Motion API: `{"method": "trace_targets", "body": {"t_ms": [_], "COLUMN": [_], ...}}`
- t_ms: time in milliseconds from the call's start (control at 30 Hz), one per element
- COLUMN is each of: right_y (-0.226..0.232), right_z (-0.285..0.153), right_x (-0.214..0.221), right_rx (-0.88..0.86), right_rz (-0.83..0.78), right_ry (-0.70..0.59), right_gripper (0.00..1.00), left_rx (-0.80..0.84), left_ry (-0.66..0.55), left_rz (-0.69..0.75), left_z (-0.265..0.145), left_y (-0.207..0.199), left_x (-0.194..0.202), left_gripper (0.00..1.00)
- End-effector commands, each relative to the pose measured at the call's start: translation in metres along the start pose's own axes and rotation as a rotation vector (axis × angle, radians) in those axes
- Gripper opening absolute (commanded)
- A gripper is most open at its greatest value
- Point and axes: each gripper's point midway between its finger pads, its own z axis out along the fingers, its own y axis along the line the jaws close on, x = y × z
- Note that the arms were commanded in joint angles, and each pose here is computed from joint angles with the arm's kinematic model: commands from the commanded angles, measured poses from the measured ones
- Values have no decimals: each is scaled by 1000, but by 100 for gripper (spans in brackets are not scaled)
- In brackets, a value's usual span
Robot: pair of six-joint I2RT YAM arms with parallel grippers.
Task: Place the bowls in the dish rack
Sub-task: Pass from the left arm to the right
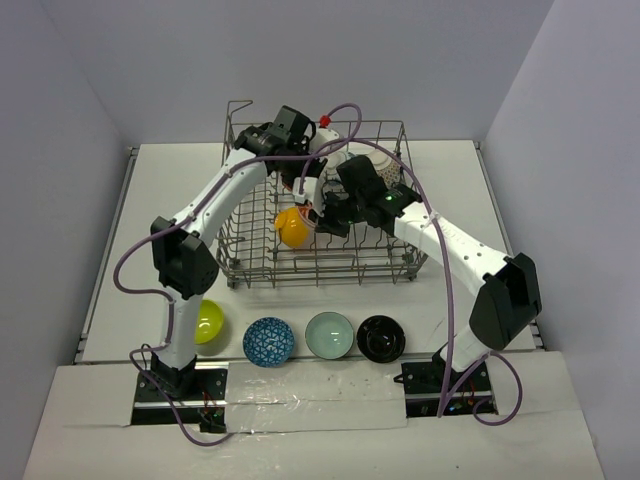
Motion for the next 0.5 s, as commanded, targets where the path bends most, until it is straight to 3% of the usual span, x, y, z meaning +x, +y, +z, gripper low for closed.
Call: {"method": "trace_targets", "body": {"t_ms": [0,100,467], "right_y": [-39,-40,-42], "right_z": [-25,-25,-29], "right_x": [-35,-36,-36], "right_rx": [194,200,220], "right_rz": [-76,-74,-74], "right_ry": [-97,-100,-100], "right_gripper": [0,0,0], "left_rx": [32,26,-83], "left_ry": [49,49,13], "left_rz": [-24,-27,-53], "left_z": [-12,-12,-14], "left_y": [-25,-24,-2], "left_x": [10,10,-1], "left_gripper": [20,32,38]}}
